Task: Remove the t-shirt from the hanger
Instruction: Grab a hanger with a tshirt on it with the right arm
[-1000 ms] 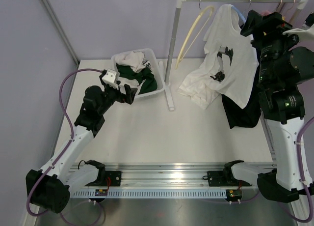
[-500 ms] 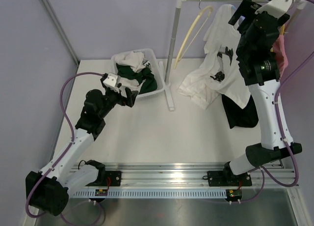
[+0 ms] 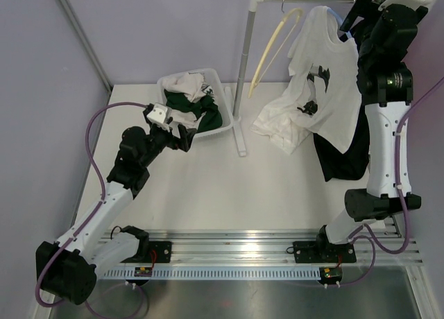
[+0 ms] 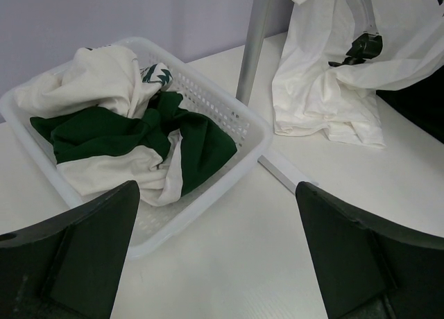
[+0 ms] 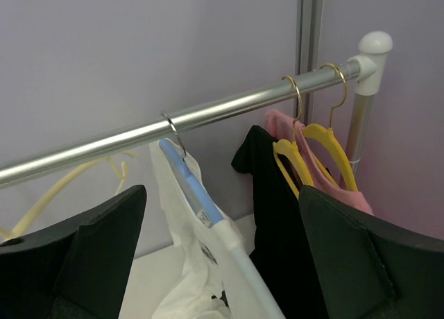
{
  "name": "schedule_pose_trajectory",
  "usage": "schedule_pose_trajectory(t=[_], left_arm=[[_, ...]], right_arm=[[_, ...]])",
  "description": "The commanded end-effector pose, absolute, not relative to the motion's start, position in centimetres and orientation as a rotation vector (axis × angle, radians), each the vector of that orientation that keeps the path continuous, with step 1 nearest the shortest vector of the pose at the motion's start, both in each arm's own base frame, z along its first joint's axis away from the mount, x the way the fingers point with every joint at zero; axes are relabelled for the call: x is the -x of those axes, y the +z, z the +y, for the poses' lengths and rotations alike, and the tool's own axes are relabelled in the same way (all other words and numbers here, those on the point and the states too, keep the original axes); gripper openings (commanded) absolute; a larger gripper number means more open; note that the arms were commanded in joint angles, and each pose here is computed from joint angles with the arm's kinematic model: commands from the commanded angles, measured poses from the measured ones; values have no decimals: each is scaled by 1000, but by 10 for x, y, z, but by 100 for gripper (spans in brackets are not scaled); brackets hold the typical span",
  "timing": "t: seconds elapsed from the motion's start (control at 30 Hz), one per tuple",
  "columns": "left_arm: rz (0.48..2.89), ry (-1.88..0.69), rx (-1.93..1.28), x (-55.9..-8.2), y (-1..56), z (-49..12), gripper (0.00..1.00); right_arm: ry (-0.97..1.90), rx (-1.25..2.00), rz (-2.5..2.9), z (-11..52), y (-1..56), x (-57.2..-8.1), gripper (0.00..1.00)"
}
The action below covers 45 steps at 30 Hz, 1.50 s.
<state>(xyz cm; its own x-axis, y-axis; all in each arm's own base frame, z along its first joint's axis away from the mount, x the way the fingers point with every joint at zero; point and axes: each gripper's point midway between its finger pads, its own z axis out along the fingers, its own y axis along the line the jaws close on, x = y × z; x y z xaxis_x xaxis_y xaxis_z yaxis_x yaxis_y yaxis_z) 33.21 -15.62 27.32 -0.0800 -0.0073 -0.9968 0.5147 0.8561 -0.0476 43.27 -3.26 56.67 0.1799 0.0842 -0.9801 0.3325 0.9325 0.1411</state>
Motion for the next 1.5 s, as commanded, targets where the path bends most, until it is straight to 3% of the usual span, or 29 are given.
schedule_pose_trajectory(t=[0.0,0.33,0.67,1.07,1.13,1.2,1.47], left_arm=[[1533,-445,-414,-333,289,-158,99],[1528,-446,-432,-330,288,-162,99],[1533,-453,-445,-329,286,-166,99],[1545,-466,-457,-328,284,-170,99],[1546,-470,-461,-327,283,-171,99],[1542,-451,-480,-328,282,-171,99],[1544,-446,-483,-328,282,-172,99]], right_arm=[[-106,-300,1459,-35,546,-461,100],[-36,-247,1502,-42,523,-507,88],[17,-177,1479,-29,522,-514,82],[22,-155,1482,-27,513,-533,65],[21,-153,1474,-27,514,-535,61],[18,-148,1472,-27,513,-539,47],[24,-142,1477,-26,507,-547,47]])
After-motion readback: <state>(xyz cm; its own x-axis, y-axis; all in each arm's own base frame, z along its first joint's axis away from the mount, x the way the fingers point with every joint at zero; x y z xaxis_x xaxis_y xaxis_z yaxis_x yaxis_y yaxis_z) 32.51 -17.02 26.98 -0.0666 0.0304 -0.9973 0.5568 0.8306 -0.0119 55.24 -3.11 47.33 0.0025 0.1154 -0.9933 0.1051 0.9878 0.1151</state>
